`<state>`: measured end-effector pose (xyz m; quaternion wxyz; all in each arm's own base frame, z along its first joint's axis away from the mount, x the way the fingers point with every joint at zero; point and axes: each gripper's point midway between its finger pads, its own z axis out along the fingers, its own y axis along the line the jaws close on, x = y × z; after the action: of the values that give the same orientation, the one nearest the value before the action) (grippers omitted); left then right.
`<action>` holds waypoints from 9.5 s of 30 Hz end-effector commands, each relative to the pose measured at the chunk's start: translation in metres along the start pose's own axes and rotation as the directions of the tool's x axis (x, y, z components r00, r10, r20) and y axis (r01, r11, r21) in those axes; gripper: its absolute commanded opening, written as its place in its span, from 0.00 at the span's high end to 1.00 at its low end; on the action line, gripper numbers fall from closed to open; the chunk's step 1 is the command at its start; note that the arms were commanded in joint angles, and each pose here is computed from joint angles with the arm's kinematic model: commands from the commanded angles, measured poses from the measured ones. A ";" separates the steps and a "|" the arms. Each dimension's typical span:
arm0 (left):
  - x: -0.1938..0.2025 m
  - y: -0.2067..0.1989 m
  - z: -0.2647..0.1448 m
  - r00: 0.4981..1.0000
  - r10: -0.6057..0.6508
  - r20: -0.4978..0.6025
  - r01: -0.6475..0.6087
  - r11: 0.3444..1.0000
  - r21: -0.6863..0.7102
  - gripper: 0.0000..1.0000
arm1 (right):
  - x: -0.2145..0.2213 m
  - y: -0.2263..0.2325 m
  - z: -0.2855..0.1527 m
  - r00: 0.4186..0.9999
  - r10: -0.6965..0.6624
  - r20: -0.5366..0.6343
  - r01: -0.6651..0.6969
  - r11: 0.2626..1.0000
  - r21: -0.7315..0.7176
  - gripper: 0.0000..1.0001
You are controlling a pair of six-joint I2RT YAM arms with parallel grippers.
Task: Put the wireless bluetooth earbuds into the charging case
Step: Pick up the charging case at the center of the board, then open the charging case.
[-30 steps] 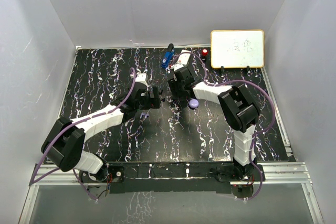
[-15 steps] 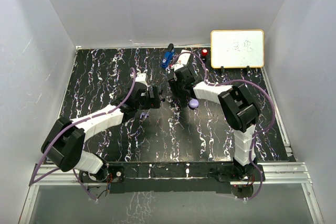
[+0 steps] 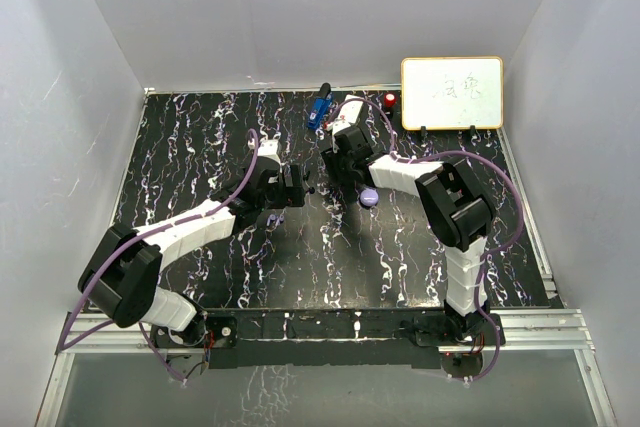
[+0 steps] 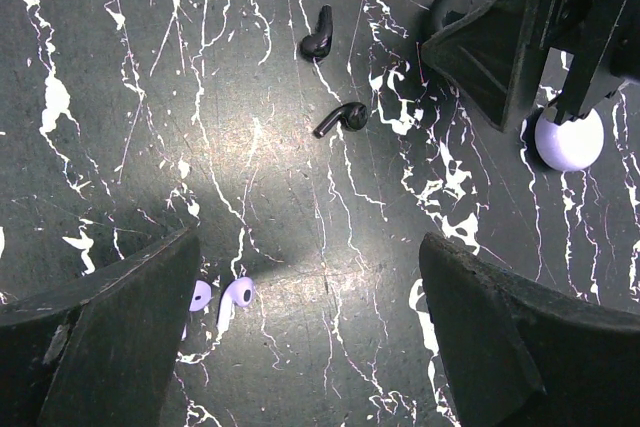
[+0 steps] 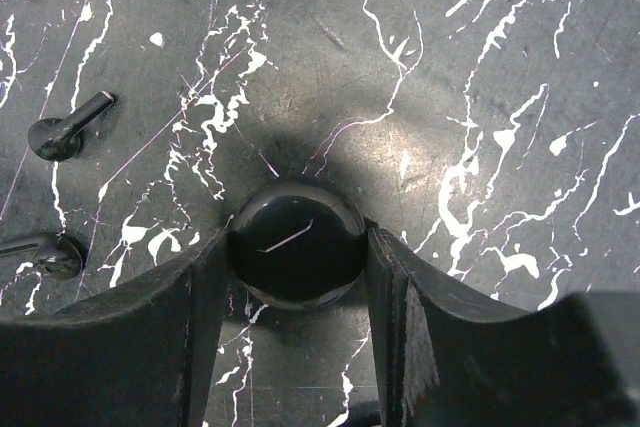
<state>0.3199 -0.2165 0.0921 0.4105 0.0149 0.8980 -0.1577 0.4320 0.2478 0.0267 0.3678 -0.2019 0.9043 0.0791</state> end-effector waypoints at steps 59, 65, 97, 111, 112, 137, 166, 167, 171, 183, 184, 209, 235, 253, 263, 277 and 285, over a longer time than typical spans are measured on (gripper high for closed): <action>-0.045 -0.079 -0.021 0.974 -0.216 -0.062 0.211 0.785 0.582 0.46 | -0.071 0.105 -0.147 0.852 -0.098 0.515 0.374 0.802 -0.466 1.00; -0.043 -0.080 -0.020 0.973 -0.218 -0.072 0.218 0.781 0.585 0.50 | -0.072 0.105 -0.150 0.847 -0.097 0.522 0.378 0.800 -0.465 1.00; -0.033 -0.078 -0.013 0.965 -0.247 -0.092 0.253 0.771 0.584 0.65 | -0.072 0.107 -0.159 0.833 -0.081 0.548 0.387 0.793 -0.470 1.00; -0.037 -0.074 -0.015 0.963 -0.259 -0.069 0.251 0.784 0.568 1.00 | -0.071 0.103 -0.157 0.838 -0.075 0.541 0.368 0.809 -0.459 0.90; -0.038 -0.073 -0.016 0.963 -0.262 -0.065 0.252 0.788 0.562 1.00 | -0.073 0.102 -0.157 0.837 -0.070 0.542 0.363 0.813 -0.456 0.72; -0.072 -0.057 -0.033 0.938 -0.347 0.017 0.270 0.758 0.595 1.00 | -0.094 0.059 -0.166 0.879 0.224 0.422 -0.038 0.913 -0.405 0.02; -0.066 -0.082 -0.021 0.917 -0.363 -0.165 0.374 0.640 0.671 1.00 | -0.065 0.098 -0.162 0.900 -0.003 0.436 0.229 0.854 -0.467 0.02; -0.066 -0.082 -0.022 0.916 -0.363 -0.170 0.377 0.636 0.673 1.00 | -0.064 0.100 -0.160 0.902 -0.007 0.432 0.230 0.855 -0.466 0.02; -0.066 -0.084 -0.023 0.912 -0.368 -0.180 0.386 0.625 0.678 1.00 | -0.066 0.101 -0.153 0.906 -0.012 0.423 0.218 0.870 -0.442 0.03; -0.060 -0.086 -0.022 0.908 -0.358 -0.216 0.403 0.609 0.683 1.00 | -0.072 0.101 -0.144 0.907 -0.015 0.422 0.200 0.896 -0.398 0.11; -0.060 -0.086 -0.022 0.908 -0.358 -0.219 0.405 0.608 0.683 1.00 | -0.073 0.101 -0.144 0.905 -0.016 0.425 0.202 0.896 -0.397 0.13; -0.061 -0.089 -0.023 0.910 -0.350 -0.225 0.402 0.603 0.689 1.00 | -0.071 0.107 -0.136 0.912 -0.031 0.409 0.213 0.888 -0.407 0.51; -0.063 -0.084 -0.023 0.910 -0.364 -0.199 0.397 0.625 0.672 0.64 | -0.070 0.104 -0.140 0.909 -0.028 0.417 0.209 0.894 -0.395 0.82; -0.062 -0.082 -0.025 0.910 -0.369 -0.190 0.395 0.631 0.668 0.70 | -0.067 0.102 -0.140 0.908 -0.026 0.417 0.204 0.899 -0.388 0.83; -0.061 -0.082 -0.025 0.910 -0.368 -0.193 0.396 0.627 0.670 0.99 | -0.068 0.101 -0.140 0.907 -0.024 0.420 0.201 0.902 -0.383 0.82; -0.067 -0.061 -0.018 0.887 -0.429 -0.168 0.431 0.643 0.633 1.00 | -0.086 0.077 -0.171 0.874 0.029 0.485 0.133 0.946 -0.295 0.02; -0.070 -0.056 -0.019 0.881 -0.443 -0.164 0.438 0.637 0.635 1.00 | -0.094 0.038 -0.182 0.864 0.156 0.478 -0.065 0.977 -0.201 0.02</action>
<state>0.3462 -0.2579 0.1441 0.3067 -0.0761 0.7798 -0.5405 0.3488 0.2748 0.2117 0.5453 -0.2157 0.7718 0.2458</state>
